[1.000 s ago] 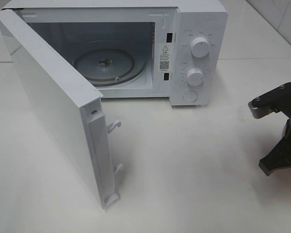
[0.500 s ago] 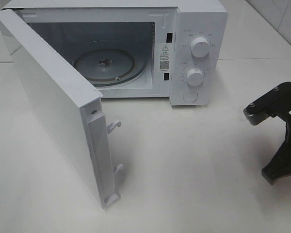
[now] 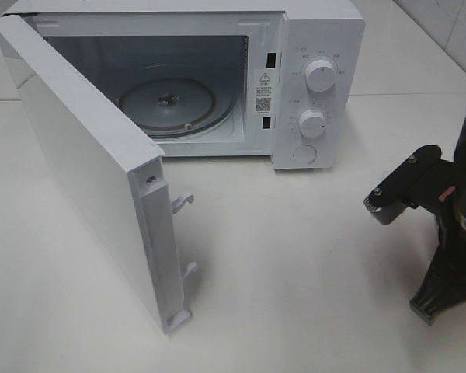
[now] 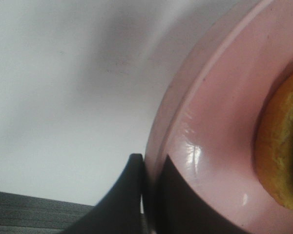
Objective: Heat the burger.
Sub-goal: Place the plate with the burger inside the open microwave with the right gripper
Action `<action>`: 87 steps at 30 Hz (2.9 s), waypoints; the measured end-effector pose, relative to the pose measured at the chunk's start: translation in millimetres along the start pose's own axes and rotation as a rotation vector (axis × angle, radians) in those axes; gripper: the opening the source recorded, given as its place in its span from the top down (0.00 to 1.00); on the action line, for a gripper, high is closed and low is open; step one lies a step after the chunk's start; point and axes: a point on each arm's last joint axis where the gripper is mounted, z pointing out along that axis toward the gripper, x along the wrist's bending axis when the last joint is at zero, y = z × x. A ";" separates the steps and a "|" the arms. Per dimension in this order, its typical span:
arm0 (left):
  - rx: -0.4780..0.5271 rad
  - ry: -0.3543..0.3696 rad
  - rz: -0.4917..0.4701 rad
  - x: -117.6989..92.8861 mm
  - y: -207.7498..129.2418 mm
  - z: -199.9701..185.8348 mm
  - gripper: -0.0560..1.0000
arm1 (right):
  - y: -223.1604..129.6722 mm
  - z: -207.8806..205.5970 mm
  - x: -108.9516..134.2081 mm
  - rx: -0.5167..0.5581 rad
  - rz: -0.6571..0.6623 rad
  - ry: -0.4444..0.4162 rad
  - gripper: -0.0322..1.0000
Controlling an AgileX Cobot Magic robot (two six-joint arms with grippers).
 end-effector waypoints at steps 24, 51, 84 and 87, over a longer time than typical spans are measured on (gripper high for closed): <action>0.000 0.000 0.000 0.0 0.0 0.0 0.01 | -60.5 -22.3 -7.4 -0.163 -0.063 -0.005 0.93; 0.000 0.000 0.000 0.0 0.0 0.0 0.01 | -44.6 -28.8 -6.0 -0.374 -0.488 -0.061 0.93; 0.000 0.000 0.000 0.0 0.0 0.0 0.01 | -27.1 -38.9 4.7 -0.619 -0.960 -0.149 0.93; 0.000 0.000 0.000 0.0 0.0 0.0 0.01 | -23.9 -41.6 6.7 -0.671 -1.010 -0.169 0.93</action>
